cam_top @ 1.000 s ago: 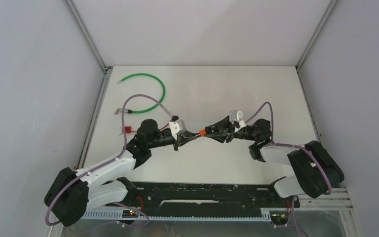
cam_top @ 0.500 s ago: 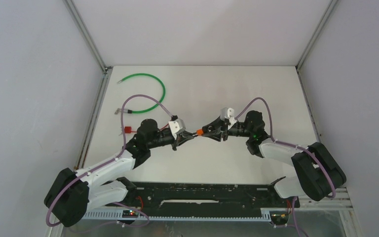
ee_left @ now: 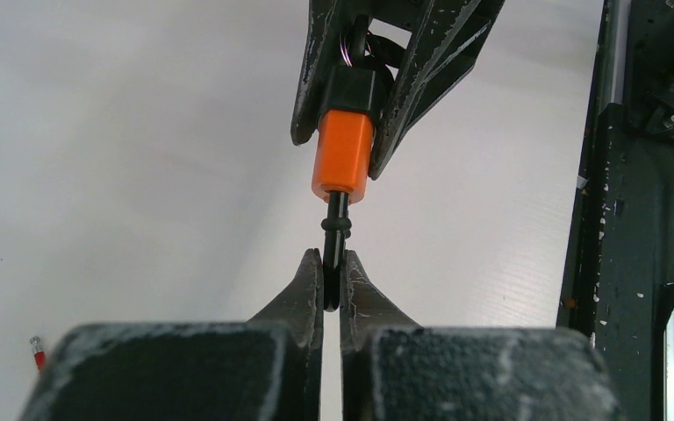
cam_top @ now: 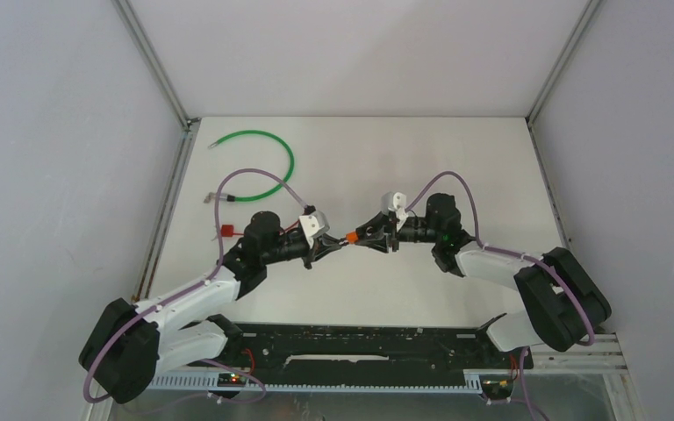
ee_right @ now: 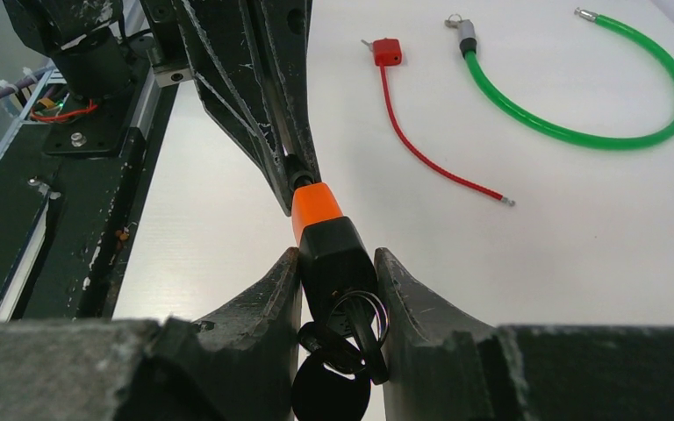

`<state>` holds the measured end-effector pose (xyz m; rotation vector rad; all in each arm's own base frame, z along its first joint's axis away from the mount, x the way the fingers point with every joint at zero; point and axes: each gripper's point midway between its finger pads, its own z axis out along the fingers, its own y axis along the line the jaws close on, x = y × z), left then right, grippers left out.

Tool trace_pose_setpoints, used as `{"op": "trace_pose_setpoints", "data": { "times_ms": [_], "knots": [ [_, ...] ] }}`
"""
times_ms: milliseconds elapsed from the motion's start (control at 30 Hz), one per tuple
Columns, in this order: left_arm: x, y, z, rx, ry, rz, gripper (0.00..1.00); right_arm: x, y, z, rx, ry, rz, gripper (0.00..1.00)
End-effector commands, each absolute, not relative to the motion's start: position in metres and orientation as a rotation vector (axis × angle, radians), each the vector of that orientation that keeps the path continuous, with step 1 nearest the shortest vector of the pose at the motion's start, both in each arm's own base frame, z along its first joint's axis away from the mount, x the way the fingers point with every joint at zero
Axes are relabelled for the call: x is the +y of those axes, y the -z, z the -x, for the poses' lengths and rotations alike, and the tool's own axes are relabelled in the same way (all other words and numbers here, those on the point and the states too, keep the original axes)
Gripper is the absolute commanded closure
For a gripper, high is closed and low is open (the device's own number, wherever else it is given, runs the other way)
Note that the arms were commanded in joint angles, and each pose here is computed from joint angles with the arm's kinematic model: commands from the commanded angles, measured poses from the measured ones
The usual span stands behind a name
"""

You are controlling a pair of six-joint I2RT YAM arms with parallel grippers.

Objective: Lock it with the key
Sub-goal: Lock the lock.

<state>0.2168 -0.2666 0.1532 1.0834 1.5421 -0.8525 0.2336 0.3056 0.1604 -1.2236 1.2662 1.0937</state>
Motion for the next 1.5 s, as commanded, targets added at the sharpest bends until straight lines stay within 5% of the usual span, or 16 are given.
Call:
{"op": "trace_pose_setpoints", "data": {
  "times_ms": [0, 1467],
  "knots": [
    [-0.286, -0.231, -0.218, 1.203, 0.886, -1.062, 1.0, 0.315, -0.139, -0.222, 1.332, -1.119, 1.289, 1.0],
    [-0.306, -0.247, -0.196, 1.135, 0.95, -1.086, 1.0, 0.335, -0.186, -0.157, 1.228, -1.419, 1.458, 1.0]
  ]
}}
